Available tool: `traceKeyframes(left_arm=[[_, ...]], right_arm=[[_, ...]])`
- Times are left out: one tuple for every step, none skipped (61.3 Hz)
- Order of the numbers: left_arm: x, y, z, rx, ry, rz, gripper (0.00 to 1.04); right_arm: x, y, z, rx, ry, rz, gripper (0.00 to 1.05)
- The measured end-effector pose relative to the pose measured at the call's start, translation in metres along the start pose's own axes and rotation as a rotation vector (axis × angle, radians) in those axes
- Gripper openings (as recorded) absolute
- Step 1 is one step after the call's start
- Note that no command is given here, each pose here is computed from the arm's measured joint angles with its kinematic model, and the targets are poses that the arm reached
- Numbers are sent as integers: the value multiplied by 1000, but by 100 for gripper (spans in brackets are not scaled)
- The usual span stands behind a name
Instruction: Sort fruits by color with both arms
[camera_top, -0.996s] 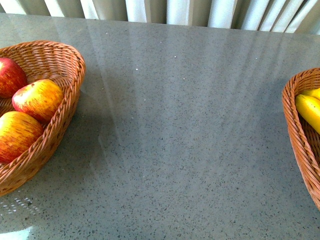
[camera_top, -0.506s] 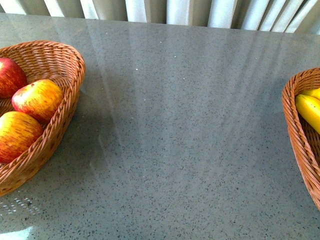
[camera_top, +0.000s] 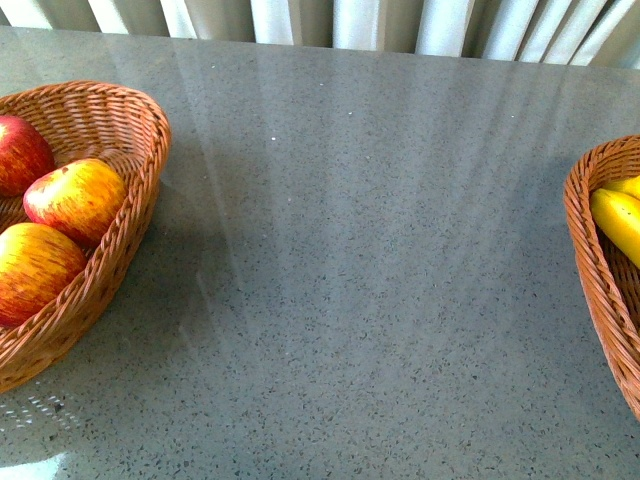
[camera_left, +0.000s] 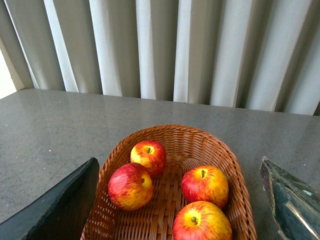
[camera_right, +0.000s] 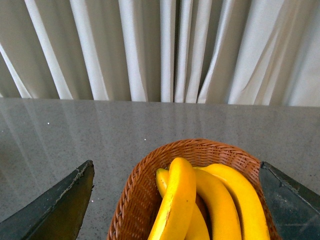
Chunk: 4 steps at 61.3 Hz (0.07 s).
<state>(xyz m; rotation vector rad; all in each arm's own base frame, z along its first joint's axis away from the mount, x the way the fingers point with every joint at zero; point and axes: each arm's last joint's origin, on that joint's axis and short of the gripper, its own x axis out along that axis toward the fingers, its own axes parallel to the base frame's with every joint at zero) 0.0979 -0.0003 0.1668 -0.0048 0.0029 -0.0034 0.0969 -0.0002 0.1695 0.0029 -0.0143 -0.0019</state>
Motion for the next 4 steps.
traceKeyframes(left_arm=[[0,0,0,0,0,0,96],[0,0,0,0,0,0,96],[0,0,0,0,0,0,96],[0,0,0,0,0,0,96]], right_arm=[[0,0,0,0,0,0,96],[0,0,0,0,0,0,96],[0,0,0,0,0,0,96],[0,0,0,0,0,0,96]])
